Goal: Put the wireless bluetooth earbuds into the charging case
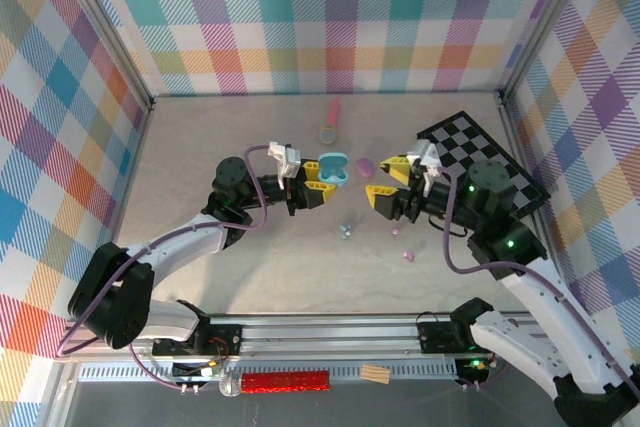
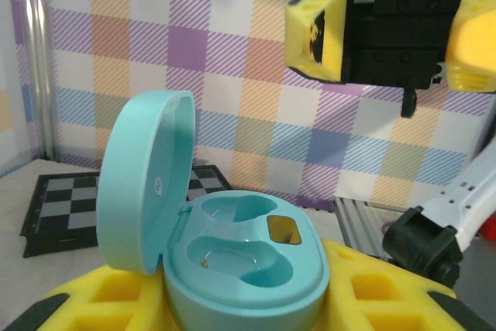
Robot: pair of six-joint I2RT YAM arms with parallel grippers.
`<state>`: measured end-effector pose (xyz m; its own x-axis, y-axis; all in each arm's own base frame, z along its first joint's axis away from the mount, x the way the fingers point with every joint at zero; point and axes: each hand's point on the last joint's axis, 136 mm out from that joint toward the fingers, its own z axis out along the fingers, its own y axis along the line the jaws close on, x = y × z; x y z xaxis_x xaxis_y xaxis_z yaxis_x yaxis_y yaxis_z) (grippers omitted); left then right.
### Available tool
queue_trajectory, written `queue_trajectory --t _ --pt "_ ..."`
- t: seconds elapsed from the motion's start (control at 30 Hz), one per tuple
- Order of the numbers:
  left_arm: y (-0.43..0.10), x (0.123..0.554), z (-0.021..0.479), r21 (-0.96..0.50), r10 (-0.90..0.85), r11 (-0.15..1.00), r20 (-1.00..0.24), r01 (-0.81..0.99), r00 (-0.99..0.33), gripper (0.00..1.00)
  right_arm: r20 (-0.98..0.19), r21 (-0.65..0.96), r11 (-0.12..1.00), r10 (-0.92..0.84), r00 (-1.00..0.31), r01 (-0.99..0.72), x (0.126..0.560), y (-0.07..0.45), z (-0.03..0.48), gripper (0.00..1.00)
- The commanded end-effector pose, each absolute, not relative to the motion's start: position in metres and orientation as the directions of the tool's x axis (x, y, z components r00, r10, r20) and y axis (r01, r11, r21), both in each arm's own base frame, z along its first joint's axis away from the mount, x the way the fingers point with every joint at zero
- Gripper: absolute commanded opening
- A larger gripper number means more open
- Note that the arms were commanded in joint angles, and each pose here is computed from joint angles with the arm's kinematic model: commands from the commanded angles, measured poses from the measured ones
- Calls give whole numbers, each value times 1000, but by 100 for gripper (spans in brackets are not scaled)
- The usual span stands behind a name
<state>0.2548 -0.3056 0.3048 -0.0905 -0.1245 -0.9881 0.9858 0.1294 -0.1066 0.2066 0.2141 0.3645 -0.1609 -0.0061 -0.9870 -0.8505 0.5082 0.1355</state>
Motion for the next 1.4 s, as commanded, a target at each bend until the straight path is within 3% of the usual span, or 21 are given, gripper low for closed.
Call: queue_trajectory --t 0.0,0.17,0.33,0.57,0.77,1.07,1.37 --pt "-298 262 315 -74 -185 158 -982 985 -44 37 -954 290 594 117 -276 -750 225 195 350 64" --pt "-289 267 320 -71 -217 177 -976 982 -31 37 -853 491 632 208 -479 -600 250 186 289 67" --pt "-281 271 324 -68 -228 208 -973 976 -19 37 -709 600 632 136 -691 -491 262 203 214 69" --pt "-274 275 327 -69 -237 236 -971 969 -11 37 -489 685 635 37 -871 -358 270 240 138 68" --pt "-269 278 330 -81 -240 258 -971 963 -18 37 -391 663 674 -60 -918 -327 279 269 92 63" --pt "-260 283 336 -70 -252 290 -968 954 5 37 -344 604 713 -171 -923 -357 301 283 59 64" --pt "-238 293 342 -72 -256 354 -966 932 22 37 -316 338 830 -345 -884 -444 297 269 37 51"
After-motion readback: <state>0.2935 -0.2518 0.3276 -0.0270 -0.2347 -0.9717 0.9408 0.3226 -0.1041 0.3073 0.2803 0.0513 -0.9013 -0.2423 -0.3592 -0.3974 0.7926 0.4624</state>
